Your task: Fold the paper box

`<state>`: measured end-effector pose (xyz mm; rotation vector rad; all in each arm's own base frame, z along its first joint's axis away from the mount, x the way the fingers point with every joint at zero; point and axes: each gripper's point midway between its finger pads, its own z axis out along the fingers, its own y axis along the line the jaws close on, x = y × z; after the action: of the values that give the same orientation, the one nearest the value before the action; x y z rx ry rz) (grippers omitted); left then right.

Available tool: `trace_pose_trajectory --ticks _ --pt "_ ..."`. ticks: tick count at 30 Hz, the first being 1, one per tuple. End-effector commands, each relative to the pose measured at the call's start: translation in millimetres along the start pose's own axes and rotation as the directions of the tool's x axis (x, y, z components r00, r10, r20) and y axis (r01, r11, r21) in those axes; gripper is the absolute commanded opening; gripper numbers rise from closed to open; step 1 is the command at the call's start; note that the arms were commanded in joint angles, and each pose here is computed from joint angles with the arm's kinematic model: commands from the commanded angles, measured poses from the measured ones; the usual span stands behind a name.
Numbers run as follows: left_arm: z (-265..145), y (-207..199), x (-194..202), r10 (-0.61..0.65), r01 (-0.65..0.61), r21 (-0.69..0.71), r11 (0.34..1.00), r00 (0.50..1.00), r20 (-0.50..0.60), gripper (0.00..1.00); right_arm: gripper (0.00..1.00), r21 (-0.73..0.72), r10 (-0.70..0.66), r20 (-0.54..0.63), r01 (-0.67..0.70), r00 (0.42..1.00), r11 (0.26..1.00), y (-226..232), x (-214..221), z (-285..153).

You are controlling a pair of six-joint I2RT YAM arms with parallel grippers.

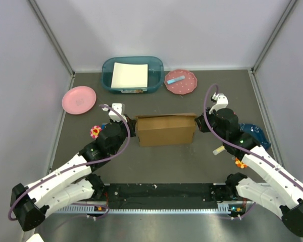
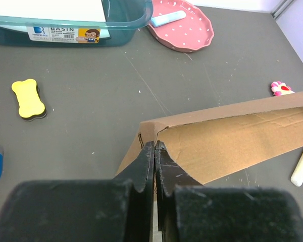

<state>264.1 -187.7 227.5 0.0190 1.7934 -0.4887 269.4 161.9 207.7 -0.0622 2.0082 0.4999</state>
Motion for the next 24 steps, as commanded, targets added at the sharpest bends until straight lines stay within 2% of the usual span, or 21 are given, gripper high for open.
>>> trace_pose_trajectory --ticks 1,11,24 --pt "2.0 -6.4 -8.4 -0.006 0.005 0.026 1.000 1.000 0.020 0.00 0.00 0.045 -0.011 -0.129 0.017 0.992 0.999 -11.3 32.9 -4.7" --pt "3.2 3.5 29.0 0.021 -0.019 0.030 0.999 0.999 -0.047 0.00 0.00 0.049 -0.007 -0.136 0.013 0.991 0.999 -13.3 37.1 -6.3" --pt "0.9 20.0 84.7 -0.008 0.010 0.009 1.000 0.988 -0.155 0.00 0.00 0.039 0.009 -0.160 -0.003 0.987 0.999 -15.9 52.7 -9.9"
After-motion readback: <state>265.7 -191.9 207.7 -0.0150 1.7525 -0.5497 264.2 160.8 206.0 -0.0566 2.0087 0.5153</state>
